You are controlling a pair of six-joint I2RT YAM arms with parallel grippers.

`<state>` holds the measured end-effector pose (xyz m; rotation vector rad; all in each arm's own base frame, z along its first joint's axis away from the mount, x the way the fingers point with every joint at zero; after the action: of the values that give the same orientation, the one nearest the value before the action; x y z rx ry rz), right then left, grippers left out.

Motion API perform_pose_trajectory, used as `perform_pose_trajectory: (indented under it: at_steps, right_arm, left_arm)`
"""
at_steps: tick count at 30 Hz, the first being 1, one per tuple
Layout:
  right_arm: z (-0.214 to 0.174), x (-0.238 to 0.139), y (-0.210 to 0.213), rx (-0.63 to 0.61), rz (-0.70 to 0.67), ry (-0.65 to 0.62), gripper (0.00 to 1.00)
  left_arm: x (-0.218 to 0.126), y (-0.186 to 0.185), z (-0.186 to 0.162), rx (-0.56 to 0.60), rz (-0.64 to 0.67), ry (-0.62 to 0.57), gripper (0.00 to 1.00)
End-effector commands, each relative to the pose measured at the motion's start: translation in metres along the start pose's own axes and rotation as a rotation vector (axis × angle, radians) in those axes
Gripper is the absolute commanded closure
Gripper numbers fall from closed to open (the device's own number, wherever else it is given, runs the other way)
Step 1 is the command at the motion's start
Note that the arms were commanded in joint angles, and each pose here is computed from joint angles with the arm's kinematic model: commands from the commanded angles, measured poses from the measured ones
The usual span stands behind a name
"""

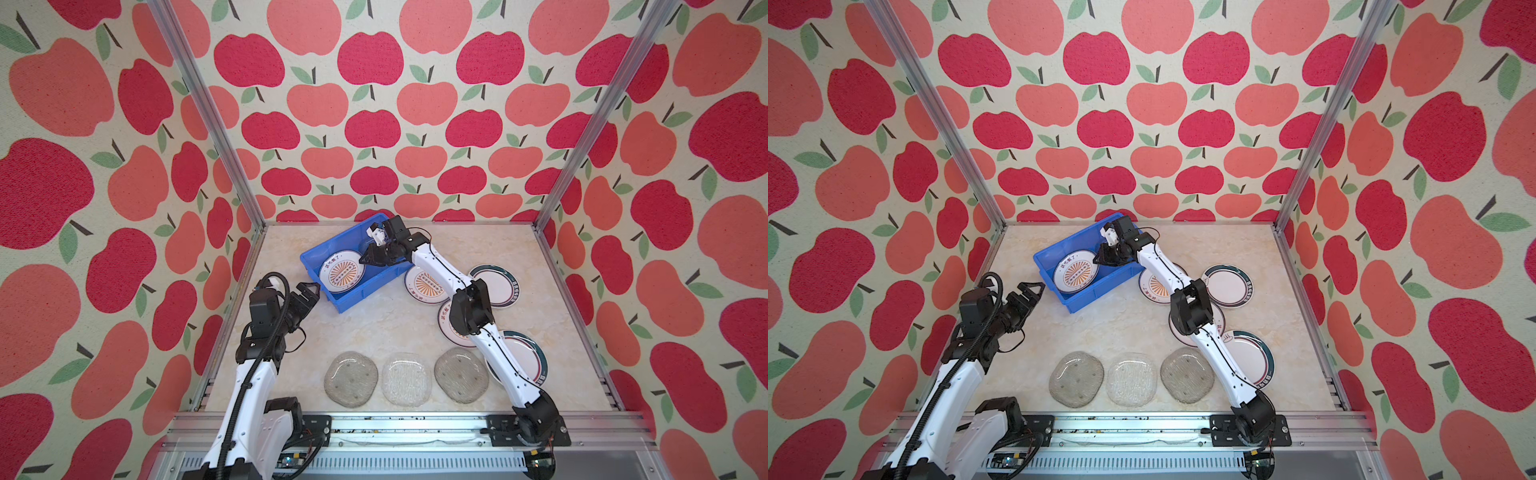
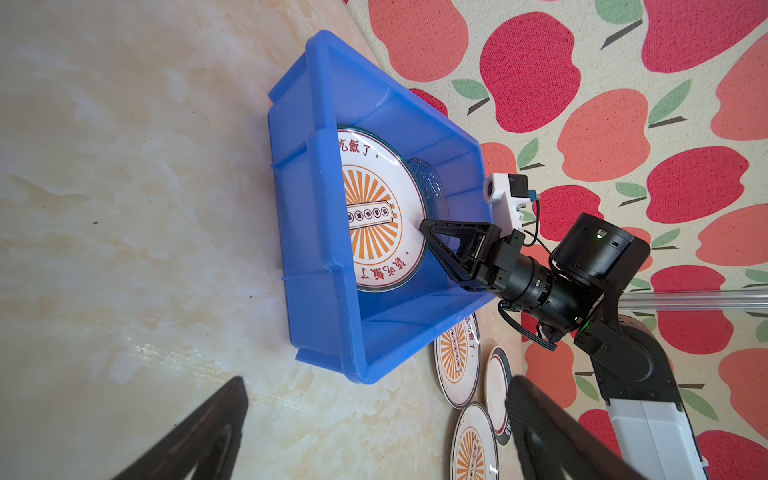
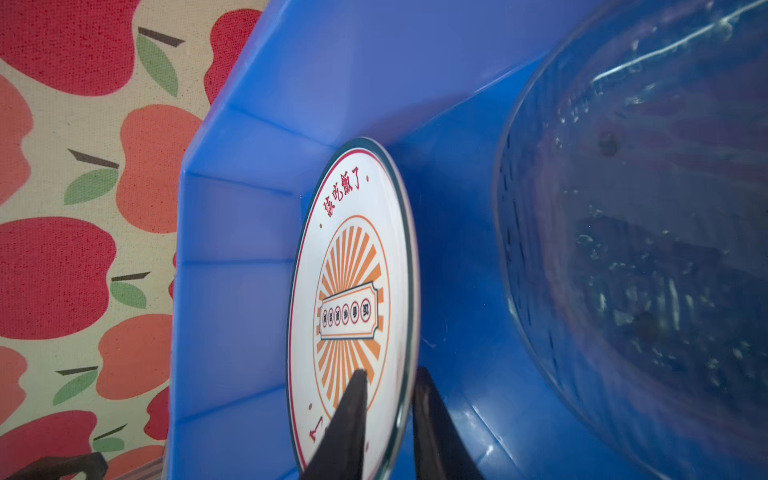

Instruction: Place the plates into the plastic bin on the countertop

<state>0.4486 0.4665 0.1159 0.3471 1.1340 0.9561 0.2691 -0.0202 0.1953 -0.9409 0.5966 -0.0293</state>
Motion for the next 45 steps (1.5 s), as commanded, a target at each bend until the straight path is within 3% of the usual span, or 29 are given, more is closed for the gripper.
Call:
perform_pose_trajectory:
  at_steps: [1, 5, 21, 24, 32, 38, 42, 45]
  right_arm:
    - [0.005, -0.006, 0.008, -0.019, 0.000, -0.016, 0.69]
    - [0.006, -0.010, 0.008, -0.028, -0.025, -0.022, 0.63]
    - [0.019, -0.033, 0.018, -0.056, -0.036, -0.064, 0.63]
    - [0.034, -0.053, 0.033, -0.100, -0.016, -0.119, 0.64]
    - [0.069, -0.152, 0.075, -0.202, 0.021, -0.273, 0.64]
    - [0.030, -0.205, 0.079, -0.229, -0.057, -0.295, 0.64]
    - [-0.016, -0.224, 0.070, -0.214, -0.108, -0.277, 0.64]
    - [-0.056, -0.228, 0.064, -0.221, -0.154, -0.223, 0.66]
  left_arm:
    - [-0.003, -0.003, 0.003, 0.019, -0.014, -0.015, 0.01]
    - [-0.003, -0.001, 0.002, 0.017, -0.013, -0.016, 0.01]
    - [-0.004, -0.004, 0.001, 0.028, -0.053, -0.031, 0.01]
    - [-0.007, -0.013, -0.001, 0.090, -0.073, -0.019, 0.01]
    - [-0.023, -0.049, -0.021, 0.337, -0.112, 0.060, 0.01]
    - [-0.015, -0.076, -0.068, 0.467, -0.198, 0.250, 0.01]
    - [-0.016, -0.070, -0.094, 0.517, -0.103, 0.338, 0.01]
    - [-0.024, -0.049, -0.103, 0.505, 0.043, 0.384, 0.02]
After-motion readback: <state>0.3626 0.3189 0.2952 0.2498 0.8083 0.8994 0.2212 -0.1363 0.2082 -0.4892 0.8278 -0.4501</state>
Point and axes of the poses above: each gripper's point midway between its finger pads, its own x axis out along the fingers, its own y axis along the line the jaws close on, z = x × y, the point moved 4 cm from there along -x, back along the fingers
